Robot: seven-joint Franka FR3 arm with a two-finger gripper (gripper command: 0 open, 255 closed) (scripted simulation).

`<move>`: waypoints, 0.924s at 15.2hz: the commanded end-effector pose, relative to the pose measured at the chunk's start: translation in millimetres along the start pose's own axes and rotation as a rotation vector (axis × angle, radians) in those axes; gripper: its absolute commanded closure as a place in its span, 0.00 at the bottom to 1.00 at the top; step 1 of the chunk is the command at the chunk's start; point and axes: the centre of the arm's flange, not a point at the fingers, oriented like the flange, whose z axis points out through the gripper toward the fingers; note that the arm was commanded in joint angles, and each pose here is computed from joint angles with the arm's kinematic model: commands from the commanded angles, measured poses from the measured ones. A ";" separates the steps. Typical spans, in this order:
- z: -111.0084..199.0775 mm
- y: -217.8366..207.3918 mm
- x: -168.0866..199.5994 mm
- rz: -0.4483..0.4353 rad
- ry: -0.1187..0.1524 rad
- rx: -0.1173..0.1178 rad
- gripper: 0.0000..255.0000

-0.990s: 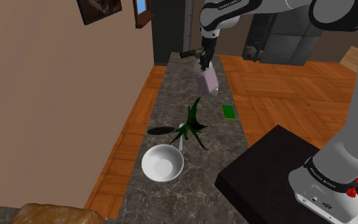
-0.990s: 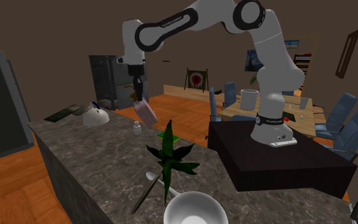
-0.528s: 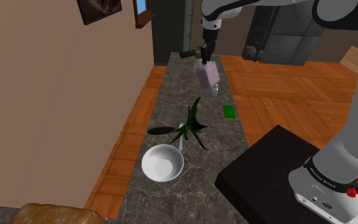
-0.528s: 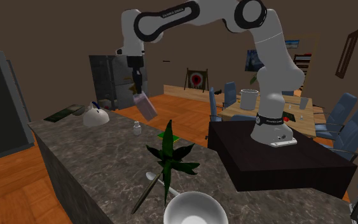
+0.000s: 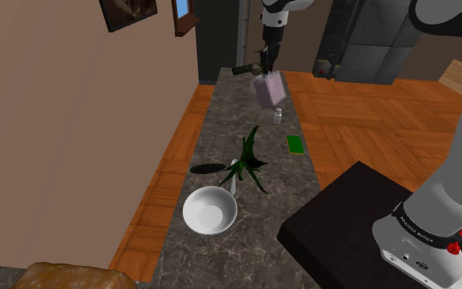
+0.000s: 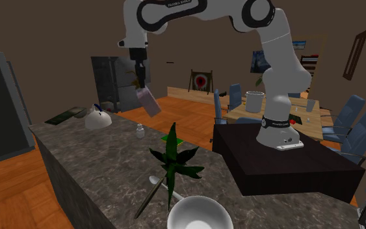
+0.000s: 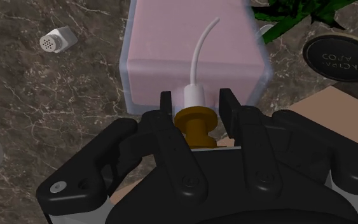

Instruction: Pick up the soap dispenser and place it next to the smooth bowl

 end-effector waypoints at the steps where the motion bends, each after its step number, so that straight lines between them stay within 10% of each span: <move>1: -2.4 -20.4 -4.9 0.000 0.000 0.000 1.00; 14: -3.7 -186.1 -49.3 0.000 0.000 0.000 1.00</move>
